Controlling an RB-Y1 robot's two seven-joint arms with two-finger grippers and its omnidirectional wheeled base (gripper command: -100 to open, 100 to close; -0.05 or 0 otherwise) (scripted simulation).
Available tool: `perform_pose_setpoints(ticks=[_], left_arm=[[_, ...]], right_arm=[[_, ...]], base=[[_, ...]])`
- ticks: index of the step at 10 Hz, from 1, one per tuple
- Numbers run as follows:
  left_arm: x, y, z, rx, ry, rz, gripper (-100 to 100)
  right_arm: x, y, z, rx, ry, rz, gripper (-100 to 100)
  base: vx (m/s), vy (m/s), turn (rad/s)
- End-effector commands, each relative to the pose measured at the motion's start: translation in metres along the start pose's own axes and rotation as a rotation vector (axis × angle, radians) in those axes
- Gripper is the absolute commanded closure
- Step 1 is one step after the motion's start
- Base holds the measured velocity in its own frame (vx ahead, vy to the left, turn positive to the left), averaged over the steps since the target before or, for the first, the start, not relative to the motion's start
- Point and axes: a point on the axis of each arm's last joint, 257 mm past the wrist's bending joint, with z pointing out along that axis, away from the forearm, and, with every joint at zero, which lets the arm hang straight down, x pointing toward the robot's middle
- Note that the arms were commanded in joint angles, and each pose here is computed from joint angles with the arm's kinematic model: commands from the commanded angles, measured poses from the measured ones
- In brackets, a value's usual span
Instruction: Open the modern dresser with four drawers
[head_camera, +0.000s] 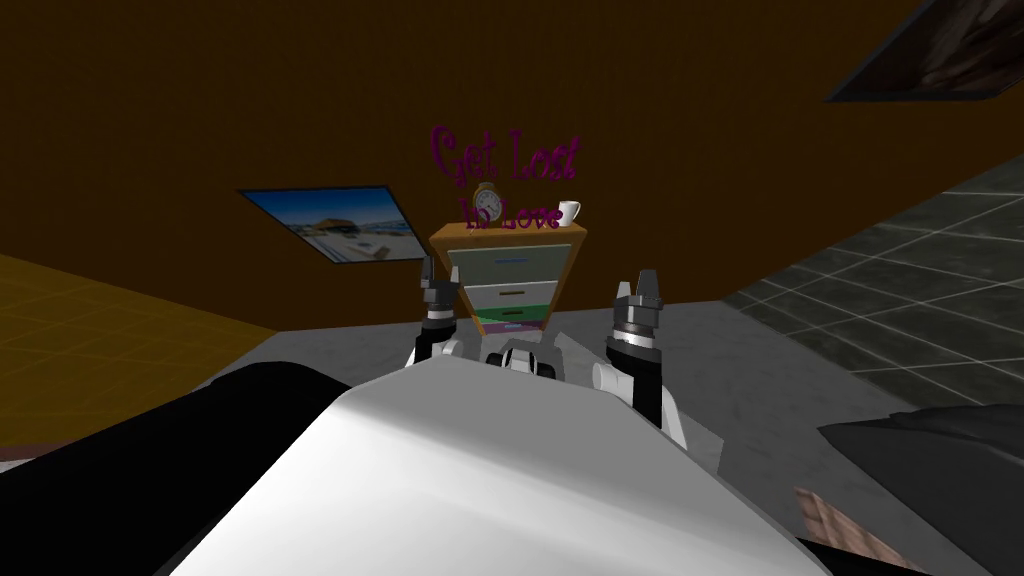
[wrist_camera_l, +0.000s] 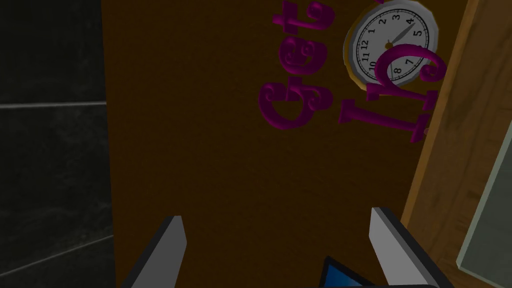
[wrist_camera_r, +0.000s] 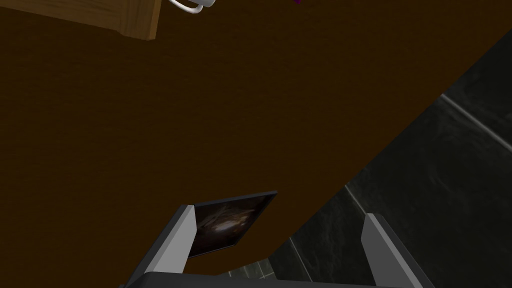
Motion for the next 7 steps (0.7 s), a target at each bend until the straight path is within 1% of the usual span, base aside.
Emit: perform_pose_setpoints(ticks=[1,3,4,6,7], left_arm=[[0.002,0.008,-0.001,-0.039,0.046,0.008,-100],[0.001,0.016,-0.002,-0.073,0.061,0.008,-100],[-0.003,0.025,-0.002,-0.109,0.063,0.002,-100],[-0.007,0.033,-0.003,-0.145,0.055,-0.007,-100],[-0.013,0.042,-0.004,-0.180,0.042,-0.019,-100]], right_arm=[[0.000,0.000,0.000,0.000,0.000,0.000,0],[0.000,0.000,0.000,0.000,0.000,0.000,0],[0.000,0.000,0.000,0.000,0.000,0.000,0],[0.000,0.000,0.000,0.000,0.000,0.000,0],[0.000,0.000,0.000,0.000,0.000,0.000,0]], base=[[0.040,-0.046,0.038],[0.056,-0.055,0.051],[0.084,-0.092,0.081],[0.082,-0.085,0.070],[0.087,-0.089,0.108]])
